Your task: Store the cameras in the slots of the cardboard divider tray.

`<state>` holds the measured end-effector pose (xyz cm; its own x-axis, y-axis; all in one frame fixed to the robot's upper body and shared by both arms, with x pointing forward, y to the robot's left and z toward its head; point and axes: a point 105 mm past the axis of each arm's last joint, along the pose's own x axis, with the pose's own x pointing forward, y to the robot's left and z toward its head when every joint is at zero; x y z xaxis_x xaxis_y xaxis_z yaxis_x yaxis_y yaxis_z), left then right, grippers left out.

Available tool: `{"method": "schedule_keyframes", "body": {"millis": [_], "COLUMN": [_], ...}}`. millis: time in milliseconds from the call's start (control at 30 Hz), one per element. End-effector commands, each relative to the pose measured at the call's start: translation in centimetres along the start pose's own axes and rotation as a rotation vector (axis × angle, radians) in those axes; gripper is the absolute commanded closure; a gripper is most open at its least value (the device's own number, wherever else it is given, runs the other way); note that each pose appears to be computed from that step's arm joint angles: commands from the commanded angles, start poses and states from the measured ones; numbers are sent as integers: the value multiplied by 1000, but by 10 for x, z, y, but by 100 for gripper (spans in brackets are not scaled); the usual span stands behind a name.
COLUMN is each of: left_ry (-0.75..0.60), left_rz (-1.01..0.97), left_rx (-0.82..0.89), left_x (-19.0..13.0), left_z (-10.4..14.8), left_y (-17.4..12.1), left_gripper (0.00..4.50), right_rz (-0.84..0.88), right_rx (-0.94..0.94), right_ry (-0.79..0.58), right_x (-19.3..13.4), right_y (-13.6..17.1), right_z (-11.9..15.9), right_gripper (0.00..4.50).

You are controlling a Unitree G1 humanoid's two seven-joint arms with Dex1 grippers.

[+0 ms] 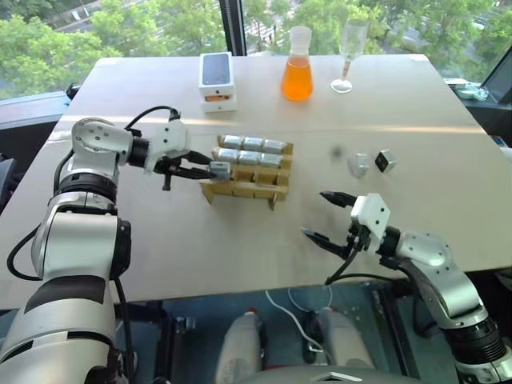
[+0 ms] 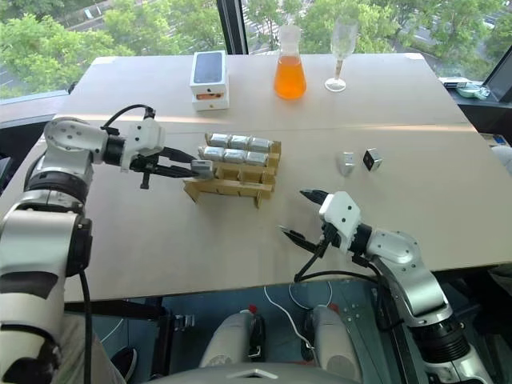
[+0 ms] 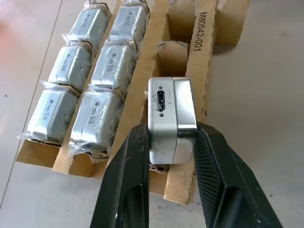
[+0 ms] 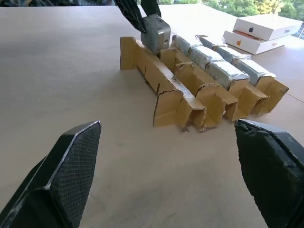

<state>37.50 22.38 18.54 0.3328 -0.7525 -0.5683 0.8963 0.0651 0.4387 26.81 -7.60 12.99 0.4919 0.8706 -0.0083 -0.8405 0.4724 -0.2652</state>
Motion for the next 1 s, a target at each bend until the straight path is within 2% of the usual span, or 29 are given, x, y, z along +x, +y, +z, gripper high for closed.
{"method": "schedule_keyframes", "body": {"millis": [33, 367, 533, 1000], "left_ry": [27, 63, 20, -117], "left_rz": [-6, -14, -69, -42], "left_rx": [28, 43, -14, -147], "left_x": [2, 10, 13, 24], "left_z": [0, -1, -3, 2], "left_y": [1, 2, -7, -7], "left_gripper": [379, 379, 379, 379], "right_rz": [-20, -29, -28, -6], "right_rx": [-29, -28, -33, -49], "right_ry": [-31, -35, -31, -28], "right_x": [-2, -2, -2, 1], "right_y": [-1, -1, -2, -4], "right_z": [12, 15, 14, 14], "right_gripper": [5, 5, 5, 5]}}
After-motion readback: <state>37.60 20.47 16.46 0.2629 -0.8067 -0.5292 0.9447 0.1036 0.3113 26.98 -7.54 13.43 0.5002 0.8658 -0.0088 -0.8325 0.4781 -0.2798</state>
